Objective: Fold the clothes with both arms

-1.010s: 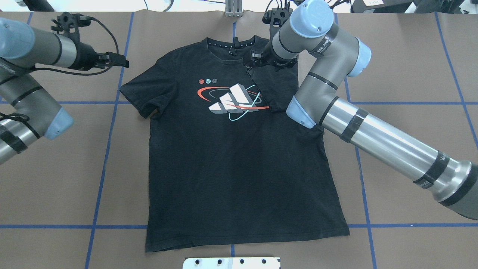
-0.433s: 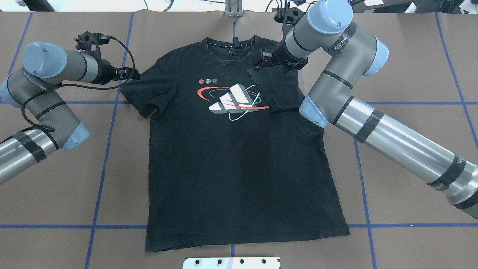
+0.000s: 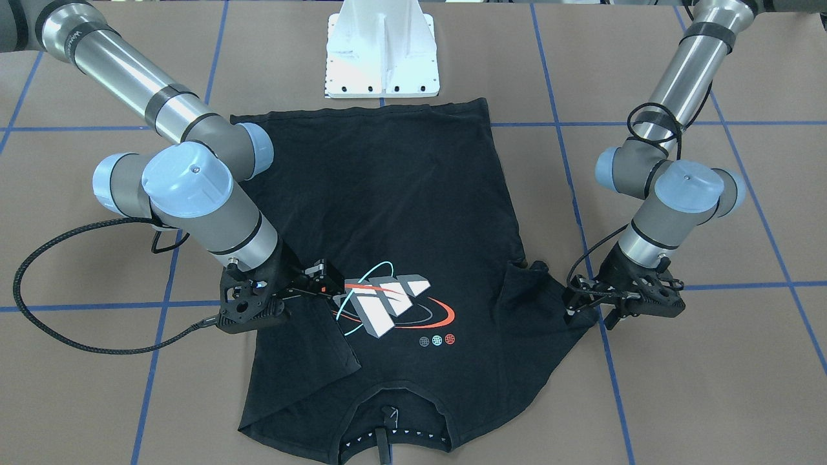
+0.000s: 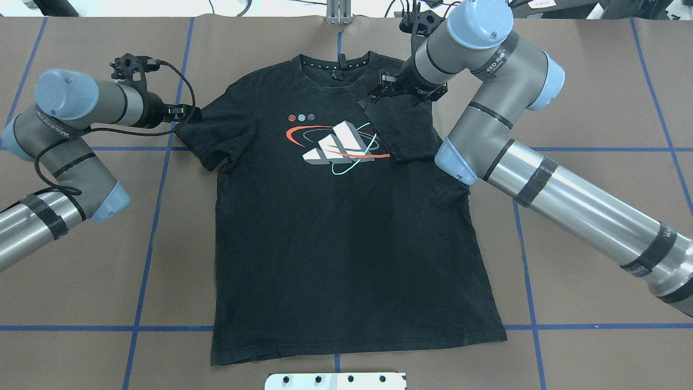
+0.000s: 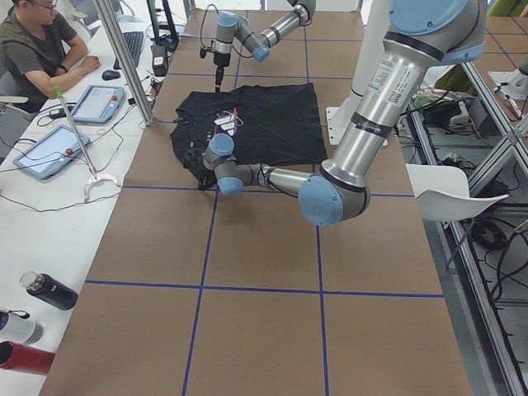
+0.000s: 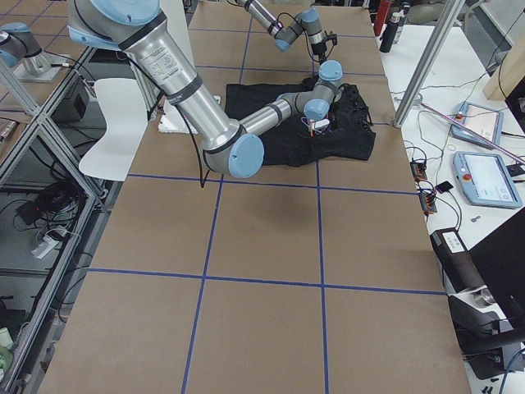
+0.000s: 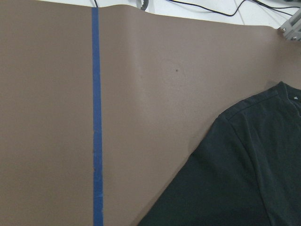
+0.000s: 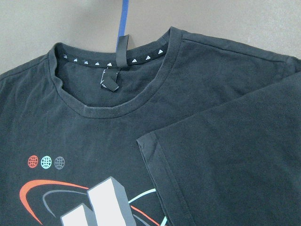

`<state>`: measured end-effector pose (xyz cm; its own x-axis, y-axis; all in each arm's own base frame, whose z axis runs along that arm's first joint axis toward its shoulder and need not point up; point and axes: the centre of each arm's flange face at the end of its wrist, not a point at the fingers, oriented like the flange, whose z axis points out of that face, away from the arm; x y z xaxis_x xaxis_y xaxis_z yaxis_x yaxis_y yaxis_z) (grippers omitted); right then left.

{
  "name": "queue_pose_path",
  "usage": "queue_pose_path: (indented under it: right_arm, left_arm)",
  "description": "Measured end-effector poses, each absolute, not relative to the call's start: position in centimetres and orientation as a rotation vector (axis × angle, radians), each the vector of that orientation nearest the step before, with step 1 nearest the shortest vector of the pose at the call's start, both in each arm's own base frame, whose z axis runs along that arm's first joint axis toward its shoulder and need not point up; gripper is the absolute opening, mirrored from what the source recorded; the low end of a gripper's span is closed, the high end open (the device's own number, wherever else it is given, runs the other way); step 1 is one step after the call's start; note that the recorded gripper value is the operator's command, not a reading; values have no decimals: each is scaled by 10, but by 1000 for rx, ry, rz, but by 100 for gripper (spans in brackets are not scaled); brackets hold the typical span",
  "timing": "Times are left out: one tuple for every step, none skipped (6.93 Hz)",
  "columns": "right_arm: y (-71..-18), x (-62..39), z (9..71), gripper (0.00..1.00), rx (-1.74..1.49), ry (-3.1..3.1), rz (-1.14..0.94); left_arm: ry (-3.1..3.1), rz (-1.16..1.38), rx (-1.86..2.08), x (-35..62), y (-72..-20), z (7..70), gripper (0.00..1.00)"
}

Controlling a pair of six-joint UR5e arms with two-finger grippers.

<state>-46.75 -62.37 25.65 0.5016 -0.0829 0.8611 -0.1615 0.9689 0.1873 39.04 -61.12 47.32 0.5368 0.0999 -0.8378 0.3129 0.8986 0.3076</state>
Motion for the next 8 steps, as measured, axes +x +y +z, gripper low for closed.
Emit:
queue_pose_path:
  right_arm:
    - [-624, -468, 256, 100, 257, -1048, 49]
    - [-624, -467, 256, 100, 257, -1048, 49]
    - [-624, -467, 256, 100, 257, -1048, 50]
    - [-624, -467, 256, 100, 256, -1048, 53]
    - [-624, -467, 256, 100, 254, -1048, 56]
    - [-624, -467, 256, 100, 253, -1049, 58]
    - [-624, -467, 256, 100, 253, -1049, 59]
    - [-624, -467, 256, 100, 252, -1049, 59]
  left_arm:
    - [1005, -131, 455, 391, -611, 474, 78]
    - [1004, -130, 454, 391, -610, 475, 74]
    - [1004, -130, 454, 391, -610, 475, 72]
    - [1004, -129, 453, 391, -610, 475, 72]
    - [1004, -130, 453, 391, -610, 475, 66]
    - [1004, -130, 453, 391, -610, 475, 55]
    - [1005, -130, 452, 391, -609, 474, 43]
    - [1005, -130, 452, 390, -609, 474, 33]
